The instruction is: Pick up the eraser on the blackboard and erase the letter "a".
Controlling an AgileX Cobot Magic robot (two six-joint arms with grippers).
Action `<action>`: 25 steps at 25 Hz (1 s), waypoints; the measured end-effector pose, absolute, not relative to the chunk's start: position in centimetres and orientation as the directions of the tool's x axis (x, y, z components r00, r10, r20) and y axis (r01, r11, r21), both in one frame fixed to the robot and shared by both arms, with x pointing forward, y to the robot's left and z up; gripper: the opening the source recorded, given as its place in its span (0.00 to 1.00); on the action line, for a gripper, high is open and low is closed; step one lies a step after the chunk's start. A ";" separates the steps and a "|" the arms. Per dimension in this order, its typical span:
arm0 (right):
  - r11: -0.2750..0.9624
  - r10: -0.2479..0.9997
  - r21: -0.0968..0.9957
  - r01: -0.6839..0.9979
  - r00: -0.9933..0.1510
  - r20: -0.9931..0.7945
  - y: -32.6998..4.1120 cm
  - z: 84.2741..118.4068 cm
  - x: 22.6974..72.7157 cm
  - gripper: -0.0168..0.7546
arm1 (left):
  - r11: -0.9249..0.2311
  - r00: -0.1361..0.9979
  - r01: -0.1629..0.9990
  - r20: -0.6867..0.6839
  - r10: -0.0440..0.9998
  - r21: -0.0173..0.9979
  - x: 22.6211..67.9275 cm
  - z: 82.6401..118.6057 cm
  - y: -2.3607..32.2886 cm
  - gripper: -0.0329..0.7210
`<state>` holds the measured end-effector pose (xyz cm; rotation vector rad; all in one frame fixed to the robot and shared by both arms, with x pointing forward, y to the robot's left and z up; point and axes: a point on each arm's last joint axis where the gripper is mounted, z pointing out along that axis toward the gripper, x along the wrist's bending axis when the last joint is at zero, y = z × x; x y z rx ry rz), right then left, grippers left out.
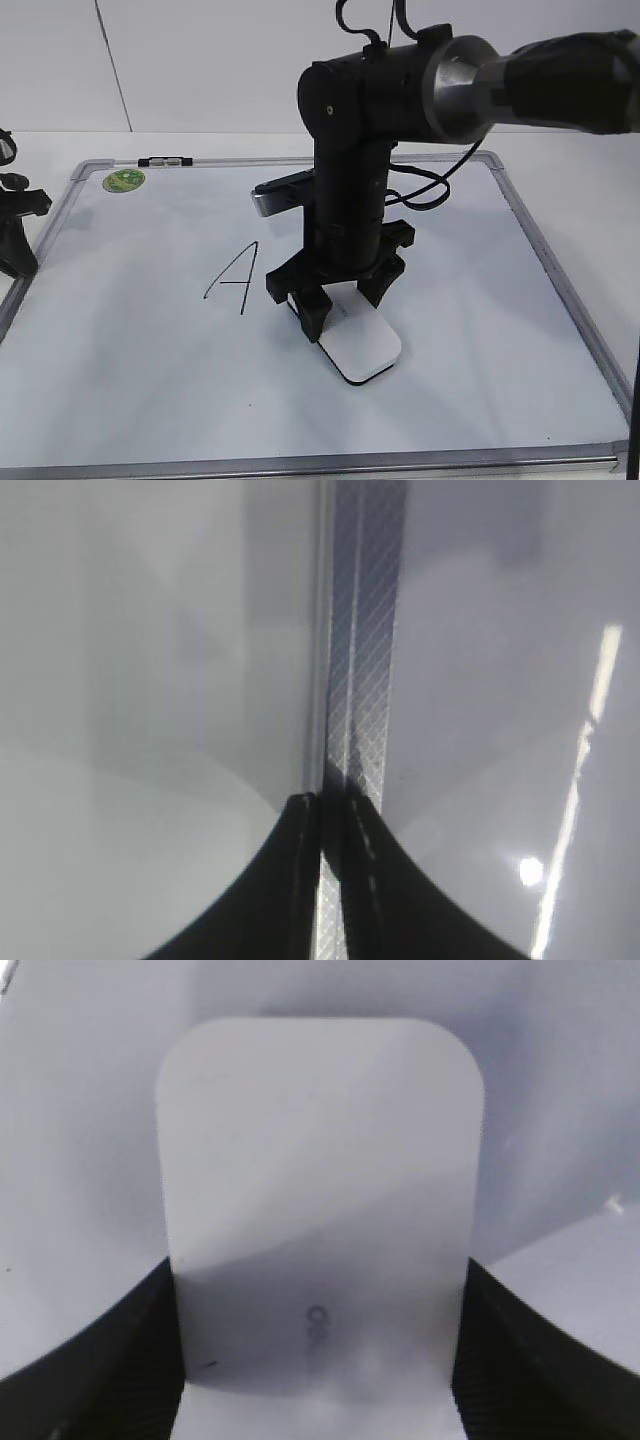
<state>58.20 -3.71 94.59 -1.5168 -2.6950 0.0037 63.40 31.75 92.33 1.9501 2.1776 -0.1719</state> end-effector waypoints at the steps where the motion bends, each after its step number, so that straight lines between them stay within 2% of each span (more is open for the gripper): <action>1: 0.516 0.856 -0.026 0.856 -0.515 0.042 -3.8 94.6 58.3 0.73 | 0.116 -0.100 0.992 -0.235 0.967 0.055 63.4 92.3 31.8 0.06; 9: 0.458 0.889 -0.023 0.889 -0.457 0.021 -5.7 94.7 59.6 0.73 | 0.116 -0.100 0.992 -0.235 0.967 0.054 63.4 92.3 31.8 0.06; 13: 0.463 0.886 -0.009 0.886 -0.463 -0.014 -6.3 95.1 59.8 0.73 | 0.116 -0.100 0.992 -0.235 0.967 0.052 63.4 92.3 31.7 0.06; 15: 0.468 0.883 0.010 0.884 -0.467 -0.043 -6.8 96.0 59.8 0.73 | 0.115 -0.100 0.992 -0.235 0.967 0.051 63.4 92.3 31.7 0.06; 20: 0.449 0.891 0.131 0.884 -0.433 -0.135 -8.2 100.5 59.7 0.73 | 0.116 -0.101 0.992 -0.237 0.966 0.051 63.4 92.3 31.7 0.06; 25: 0.409 0.906 0.193 0.892 -0.370 -0.207 -9.3 102.4 59.9 0.73 | 0.116 -0.101 0.992 -0.237 0.966 0.051 63.4 92.3 31.7 0.06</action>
